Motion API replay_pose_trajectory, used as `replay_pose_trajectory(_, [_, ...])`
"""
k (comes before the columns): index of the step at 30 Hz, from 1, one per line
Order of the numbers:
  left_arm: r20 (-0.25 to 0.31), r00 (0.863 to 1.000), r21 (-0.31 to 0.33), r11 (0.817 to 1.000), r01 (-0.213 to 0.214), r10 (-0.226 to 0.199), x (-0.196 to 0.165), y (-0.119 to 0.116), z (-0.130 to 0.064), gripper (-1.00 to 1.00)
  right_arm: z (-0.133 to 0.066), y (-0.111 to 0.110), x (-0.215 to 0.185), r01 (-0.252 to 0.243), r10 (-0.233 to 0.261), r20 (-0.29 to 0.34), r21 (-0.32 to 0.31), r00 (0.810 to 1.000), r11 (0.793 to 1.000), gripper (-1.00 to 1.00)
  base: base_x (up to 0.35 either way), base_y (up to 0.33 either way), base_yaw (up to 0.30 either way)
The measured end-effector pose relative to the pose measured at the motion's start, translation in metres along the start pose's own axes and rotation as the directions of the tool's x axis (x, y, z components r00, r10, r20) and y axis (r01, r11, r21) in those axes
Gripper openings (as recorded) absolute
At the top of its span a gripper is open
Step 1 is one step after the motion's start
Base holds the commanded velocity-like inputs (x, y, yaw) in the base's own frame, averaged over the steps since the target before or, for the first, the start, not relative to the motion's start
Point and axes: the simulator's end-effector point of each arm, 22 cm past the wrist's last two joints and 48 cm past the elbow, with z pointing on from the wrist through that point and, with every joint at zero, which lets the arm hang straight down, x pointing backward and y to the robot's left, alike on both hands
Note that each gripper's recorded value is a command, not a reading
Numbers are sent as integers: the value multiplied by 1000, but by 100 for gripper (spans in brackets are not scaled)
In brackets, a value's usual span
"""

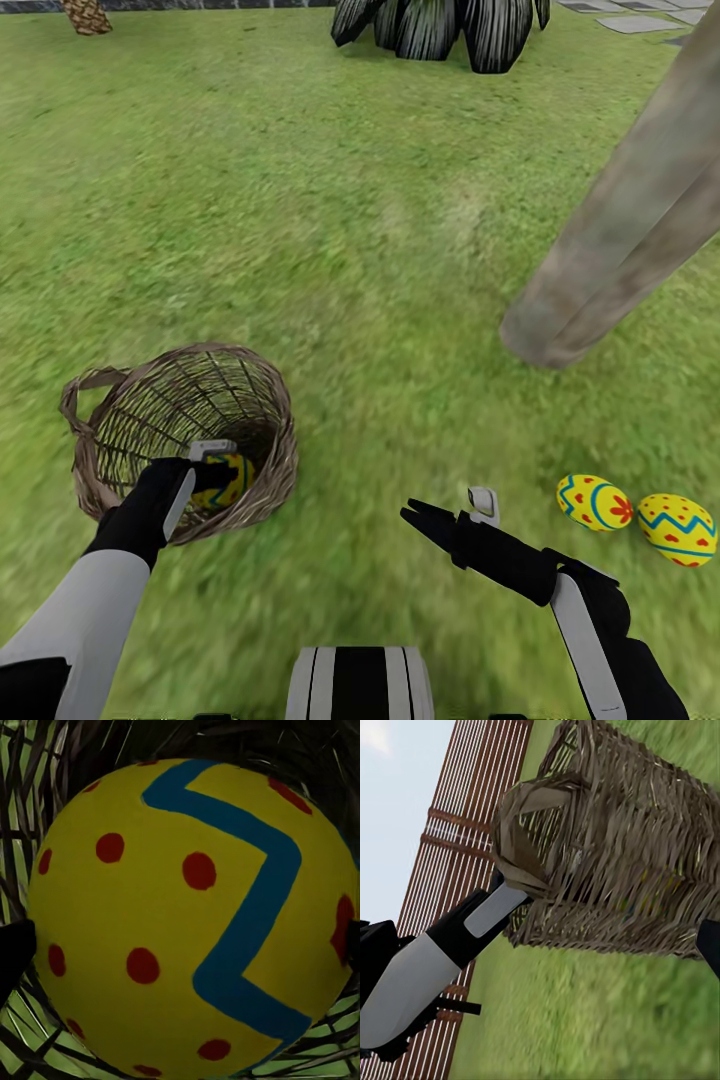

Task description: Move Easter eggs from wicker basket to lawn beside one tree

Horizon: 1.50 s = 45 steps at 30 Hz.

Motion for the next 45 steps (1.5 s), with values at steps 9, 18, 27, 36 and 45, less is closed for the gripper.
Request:
replay_pose_trajectory(9, [1, 1000, -1, 1000, 0, 0, -1, 0, 1, 100, 0, -2, 1, -4, 4, -2, 2, 1000, 1000, 100, 0, 0, 0])
replay_pose_trajectory(18, [1, 1000, -1, 1000, 2, -2, -1, 0, 1, 100, 0, -2, 1, -3, 3, -1, 3, 1000, 1000, 100, 0, 0, 0])
replay_pose_trajectory(27, [1, 1000, 1, 1000, 2, -2, 0, 0, 1, 100, 0, -2, 1, -4, 4, -1, 3, 1000, 1000, 100, 0, 0, 0])
replay_pose_trajectory(36, [-3, 1000, -10, 1000, -8, 8, 2, 3, 4, 100, 0, -6, 3, -11, 11, -4, 6, 1000, 1000, 100, 0, 0, 0])
replay_pose_trajectory(45, [-2, 1000, -11, 1000, -10, 10, 2, 2, 4, -100, 0, -6, 3, -11, 11, -3, 7, 1000, 1000, 100, 0, 0, 0])
